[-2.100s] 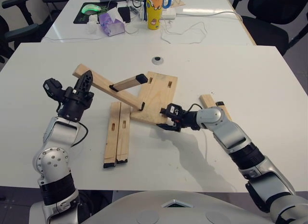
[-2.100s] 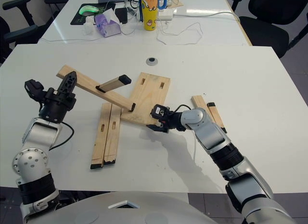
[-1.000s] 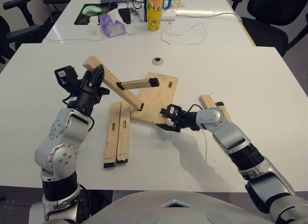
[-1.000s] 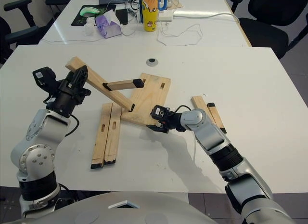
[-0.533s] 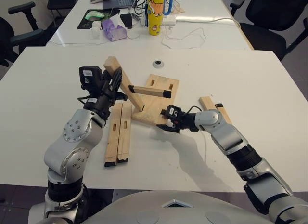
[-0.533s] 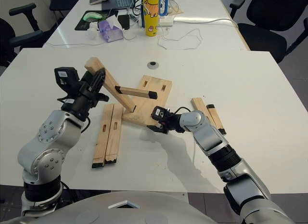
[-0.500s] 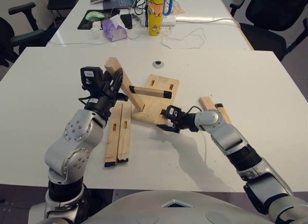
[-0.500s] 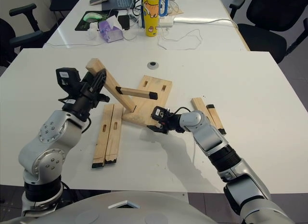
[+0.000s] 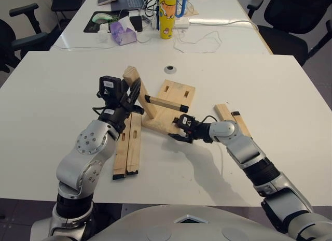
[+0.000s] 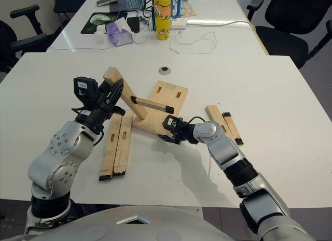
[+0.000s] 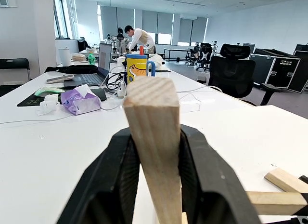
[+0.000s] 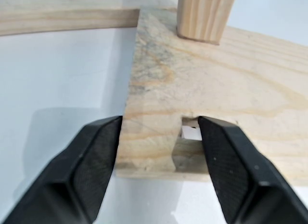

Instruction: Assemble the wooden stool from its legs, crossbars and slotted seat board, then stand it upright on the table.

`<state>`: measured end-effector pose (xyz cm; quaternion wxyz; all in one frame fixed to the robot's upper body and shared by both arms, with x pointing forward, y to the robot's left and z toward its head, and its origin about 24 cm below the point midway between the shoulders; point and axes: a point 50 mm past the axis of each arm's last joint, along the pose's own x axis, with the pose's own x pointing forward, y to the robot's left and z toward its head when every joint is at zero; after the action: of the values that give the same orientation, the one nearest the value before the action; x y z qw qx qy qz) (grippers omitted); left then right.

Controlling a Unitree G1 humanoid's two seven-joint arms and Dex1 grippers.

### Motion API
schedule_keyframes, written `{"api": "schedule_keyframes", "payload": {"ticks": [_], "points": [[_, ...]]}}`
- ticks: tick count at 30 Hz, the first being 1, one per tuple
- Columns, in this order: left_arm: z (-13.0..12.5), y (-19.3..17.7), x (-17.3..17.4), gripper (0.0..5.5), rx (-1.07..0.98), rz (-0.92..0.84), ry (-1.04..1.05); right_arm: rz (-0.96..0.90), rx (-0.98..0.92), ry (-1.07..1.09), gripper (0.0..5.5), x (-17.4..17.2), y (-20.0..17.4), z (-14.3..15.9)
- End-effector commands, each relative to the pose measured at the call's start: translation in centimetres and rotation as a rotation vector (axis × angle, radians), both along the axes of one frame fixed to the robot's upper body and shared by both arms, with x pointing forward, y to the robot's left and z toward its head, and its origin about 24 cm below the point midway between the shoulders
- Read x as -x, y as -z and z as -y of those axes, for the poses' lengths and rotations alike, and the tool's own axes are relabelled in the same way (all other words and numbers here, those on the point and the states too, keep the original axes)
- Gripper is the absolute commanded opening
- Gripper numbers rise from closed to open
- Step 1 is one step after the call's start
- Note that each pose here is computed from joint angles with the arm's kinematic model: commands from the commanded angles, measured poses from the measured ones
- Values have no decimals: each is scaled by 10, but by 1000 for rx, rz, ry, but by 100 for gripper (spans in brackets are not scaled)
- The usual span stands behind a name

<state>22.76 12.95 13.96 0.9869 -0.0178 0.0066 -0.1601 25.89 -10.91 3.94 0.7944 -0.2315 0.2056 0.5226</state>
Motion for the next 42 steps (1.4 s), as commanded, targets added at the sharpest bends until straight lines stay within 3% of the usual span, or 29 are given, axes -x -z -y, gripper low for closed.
{"api": "schedule_keyframes", "payload": {"ticks": [1, 8, 9, 14, 26, 33, 37, 42], "points": [[-6, 31, 0, 105, -56, -164, -16, -53, 51, 58, 289, 4, 17, 10], [-17, 27, -7, 105, 45, -143, -70, -44, 49, 68, 289, 1, 17, 10], [-18, 26, -8, 141, 53, -135, -70, -43, 48, 70, 289, 1, 17, 10], [-17, 9, -12, 209, 100, -37, -61, -44, 42, 82, 289, -1, 18, 11], [-15, -37, -12, 209, 192, 247, -24, -31, 22, 97, 289, -4, 16, 10], [-39, -77, -14, 209, 319, 414, -100, -62, -96, 161, 289, -9, 3, 8], [-64, -71, -16, 209, 342, 352, -195, -80, -147, 190, 289, -8, -7, 16], [-88, -34, -16, 209, 313, 137, -251, -66, -186, 230, 289, -7, -17, 31]]}}
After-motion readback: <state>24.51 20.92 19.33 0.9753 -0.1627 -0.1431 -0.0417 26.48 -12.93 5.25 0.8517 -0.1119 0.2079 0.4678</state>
